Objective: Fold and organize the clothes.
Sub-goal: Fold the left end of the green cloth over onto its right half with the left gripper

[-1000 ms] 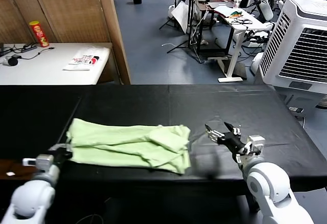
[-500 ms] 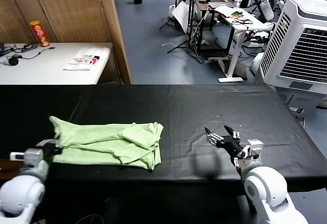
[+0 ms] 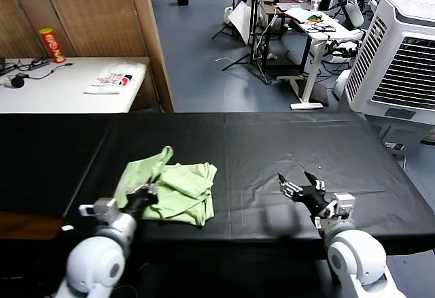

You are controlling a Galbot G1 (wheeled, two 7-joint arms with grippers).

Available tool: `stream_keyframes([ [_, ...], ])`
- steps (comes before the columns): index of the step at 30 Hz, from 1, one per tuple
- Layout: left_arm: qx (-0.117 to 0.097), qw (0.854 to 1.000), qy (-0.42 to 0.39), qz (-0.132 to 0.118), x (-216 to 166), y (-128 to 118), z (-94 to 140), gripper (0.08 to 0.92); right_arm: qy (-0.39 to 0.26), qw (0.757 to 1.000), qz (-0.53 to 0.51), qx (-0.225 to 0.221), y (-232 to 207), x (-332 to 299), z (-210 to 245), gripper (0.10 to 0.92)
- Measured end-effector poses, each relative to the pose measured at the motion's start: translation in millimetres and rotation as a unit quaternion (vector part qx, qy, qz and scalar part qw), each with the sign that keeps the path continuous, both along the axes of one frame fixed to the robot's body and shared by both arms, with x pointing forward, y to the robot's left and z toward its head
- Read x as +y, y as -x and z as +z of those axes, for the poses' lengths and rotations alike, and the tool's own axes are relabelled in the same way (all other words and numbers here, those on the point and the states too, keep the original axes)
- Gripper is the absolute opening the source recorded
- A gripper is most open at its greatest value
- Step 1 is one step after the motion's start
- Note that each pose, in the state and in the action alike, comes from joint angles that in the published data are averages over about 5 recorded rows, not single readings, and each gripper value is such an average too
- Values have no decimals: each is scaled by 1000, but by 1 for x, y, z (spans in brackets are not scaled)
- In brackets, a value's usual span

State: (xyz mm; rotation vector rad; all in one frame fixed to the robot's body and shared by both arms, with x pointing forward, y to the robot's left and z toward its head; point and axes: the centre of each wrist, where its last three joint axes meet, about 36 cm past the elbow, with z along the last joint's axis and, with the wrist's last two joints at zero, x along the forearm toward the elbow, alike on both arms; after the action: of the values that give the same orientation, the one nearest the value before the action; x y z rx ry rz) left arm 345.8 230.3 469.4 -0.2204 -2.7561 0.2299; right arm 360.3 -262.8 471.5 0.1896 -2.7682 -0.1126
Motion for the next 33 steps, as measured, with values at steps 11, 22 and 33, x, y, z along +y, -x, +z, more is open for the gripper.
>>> stream_keyframes([
  [11,10,999,39,-16,-40,-2,-13,155,-3,1000,4,8,-3,6,-8,798],
  [22,1,999,50,-17,-60,-6,-29,286,-6,1000,19,9,-7,14,-11,798],
  [33,-27,998,49,-28,-57,5,-29,786,-14,995,95,5,-20,42,-15,798],
])
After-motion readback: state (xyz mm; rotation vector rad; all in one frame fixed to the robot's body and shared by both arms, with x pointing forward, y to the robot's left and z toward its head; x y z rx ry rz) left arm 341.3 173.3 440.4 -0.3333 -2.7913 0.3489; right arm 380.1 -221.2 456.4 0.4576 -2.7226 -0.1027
